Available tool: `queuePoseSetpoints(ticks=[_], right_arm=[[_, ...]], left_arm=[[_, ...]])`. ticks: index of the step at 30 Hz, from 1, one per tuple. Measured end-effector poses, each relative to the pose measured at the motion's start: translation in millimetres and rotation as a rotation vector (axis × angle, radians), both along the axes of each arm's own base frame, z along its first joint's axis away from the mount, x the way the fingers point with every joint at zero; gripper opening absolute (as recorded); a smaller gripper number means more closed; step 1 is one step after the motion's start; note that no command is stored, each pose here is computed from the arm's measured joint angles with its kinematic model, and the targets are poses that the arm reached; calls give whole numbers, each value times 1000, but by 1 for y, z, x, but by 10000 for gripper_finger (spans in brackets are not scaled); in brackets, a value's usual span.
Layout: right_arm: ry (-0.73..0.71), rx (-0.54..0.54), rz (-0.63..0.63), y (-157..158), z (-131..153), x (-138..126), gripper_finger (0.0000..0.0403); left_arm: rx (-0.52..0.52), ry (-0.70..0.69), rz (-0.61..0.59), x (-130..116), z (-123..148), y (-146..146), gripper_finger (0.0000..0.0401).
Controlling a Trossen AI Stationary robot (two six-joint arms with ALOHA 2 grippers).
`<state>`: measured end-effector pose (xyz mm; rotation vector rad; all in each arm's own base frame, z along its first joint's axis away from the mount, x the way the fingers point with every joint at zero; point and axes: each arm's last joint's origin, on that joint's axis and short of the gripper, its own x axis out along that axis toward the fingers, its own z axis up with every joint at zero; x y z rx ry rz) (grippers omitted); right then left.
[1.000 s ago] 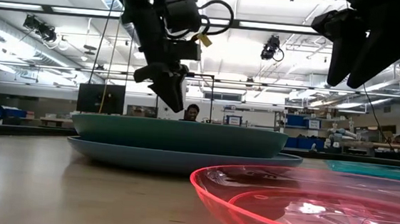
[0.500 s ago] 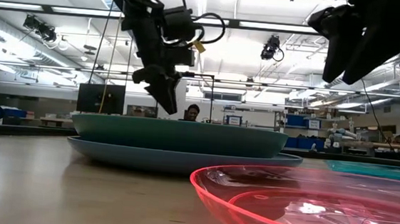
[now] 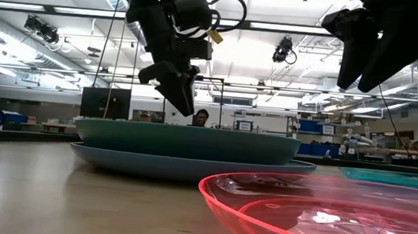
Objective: Stack plastic plates
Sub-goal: Stack the orange transparent plate on top of the brown plate
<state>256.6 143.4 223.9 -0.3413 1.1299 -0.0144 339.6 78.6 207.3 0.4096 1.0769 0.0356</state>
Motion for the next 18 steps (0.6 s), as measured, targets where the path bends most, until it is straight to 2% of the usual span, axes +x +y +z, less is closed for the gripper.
queuePoseSetpoints(ticks=[4,18], right_arm=[[-3,-1,-1,0,0,0,153],[-12,-9,12,-6,1,6,153]], left_arm=[[29,43,0,-2,-2,-8,123],[-33,225,97,-21,-9,-3,123]])
